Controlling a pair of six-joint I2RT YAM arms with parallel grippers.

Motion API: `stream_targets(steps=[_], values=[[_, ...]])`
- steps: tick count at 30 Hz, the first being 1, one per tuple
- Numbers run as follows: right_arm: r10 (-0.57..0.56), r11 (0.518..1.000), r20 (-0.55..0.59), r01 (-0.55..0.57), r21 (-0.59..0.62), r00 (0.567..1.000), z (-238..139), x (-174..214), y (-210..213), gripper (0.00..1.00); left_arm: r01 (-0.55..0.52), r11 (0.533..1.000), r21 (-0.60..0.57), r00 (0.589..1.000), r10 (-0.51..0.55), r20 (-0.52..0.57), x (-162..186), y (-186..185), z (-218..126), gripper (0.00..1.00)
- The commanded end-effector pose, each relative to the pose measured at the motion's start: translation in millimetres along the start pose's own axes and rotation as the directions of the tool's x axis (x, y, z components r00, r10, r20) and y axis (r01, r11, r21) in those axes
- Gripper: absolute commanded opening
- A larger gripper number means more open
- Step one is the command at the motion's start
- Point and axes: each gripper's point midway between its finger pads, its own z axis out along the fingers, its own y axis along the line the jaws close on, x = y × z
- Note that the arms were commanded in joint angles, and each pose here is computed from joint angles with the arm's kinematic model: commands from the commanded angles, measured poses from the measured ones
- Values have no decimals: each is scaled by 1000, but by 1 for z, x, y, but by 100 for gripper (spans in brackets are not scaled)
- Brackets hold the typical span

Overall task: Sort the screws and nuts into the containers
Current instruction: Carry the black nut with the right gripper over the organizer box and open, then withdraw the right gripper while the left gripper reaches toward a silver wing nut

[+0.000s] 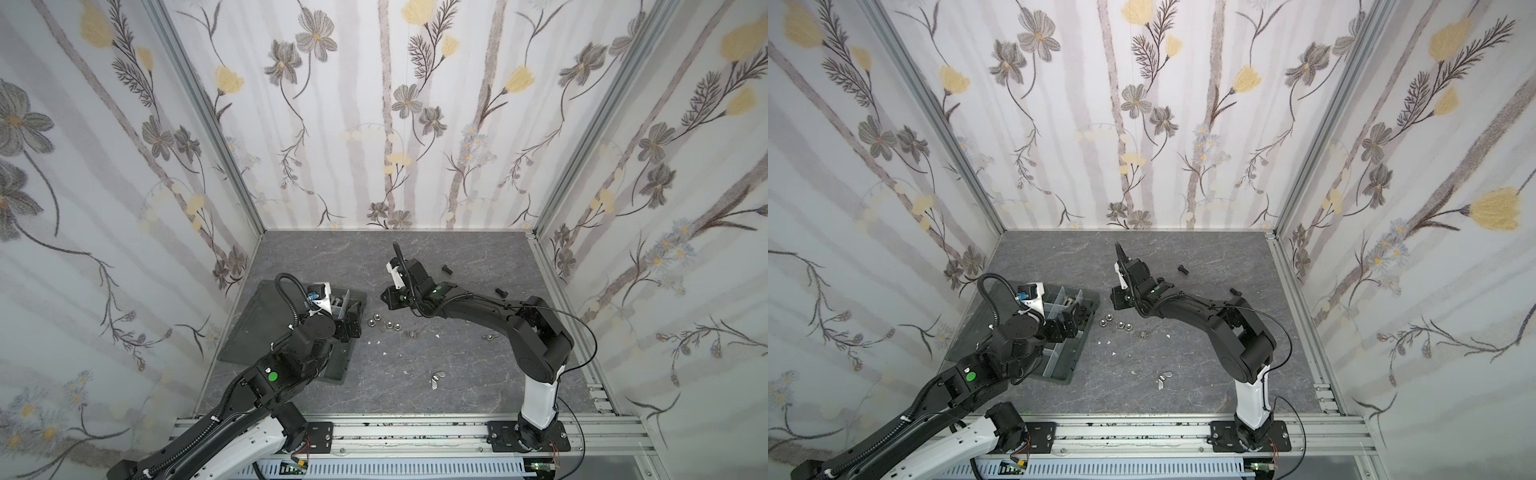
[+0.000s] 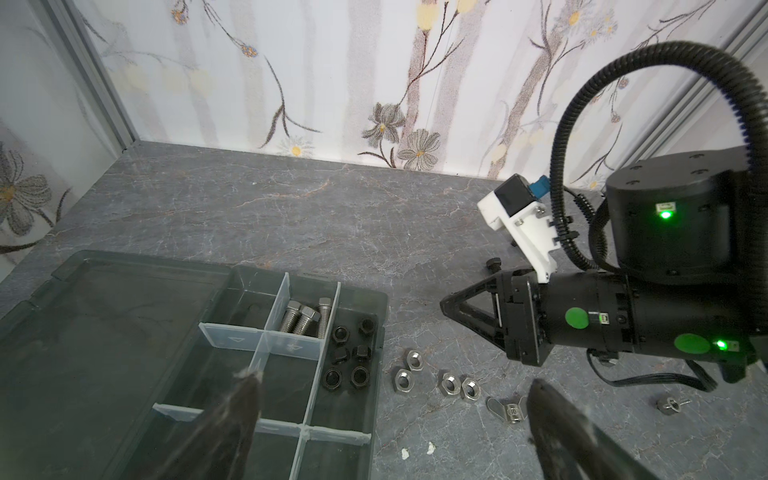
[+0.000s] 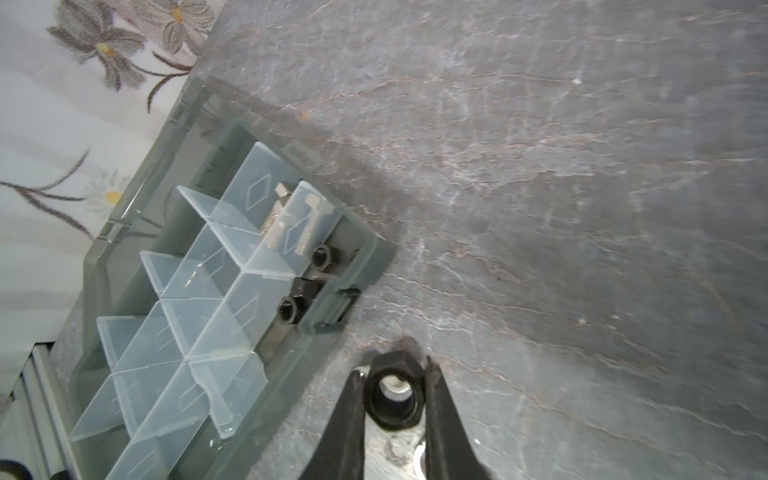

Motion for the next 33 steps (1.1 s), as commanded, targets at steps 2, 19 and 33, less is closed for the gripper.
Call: stream_targets(steps=[2, 19, 33], values=[[-9, 997, 2, 9, -77, 1000, 14, -3, 31, 8, 7, 1000, -25, 1000, -7, 7, 0, 8, -5, 100], [-52, 987, -70, 40, -159, 996, 55, 16, 79, 21, -8, 999, -52, 1000, 9, 9, 1, 19, -14, 100], [-52, 991, -57, 44, -128, 997, 55, 9, 70, 40, -38, 999, -20, 999, 37, -17, 0, 8, -8, 100]])
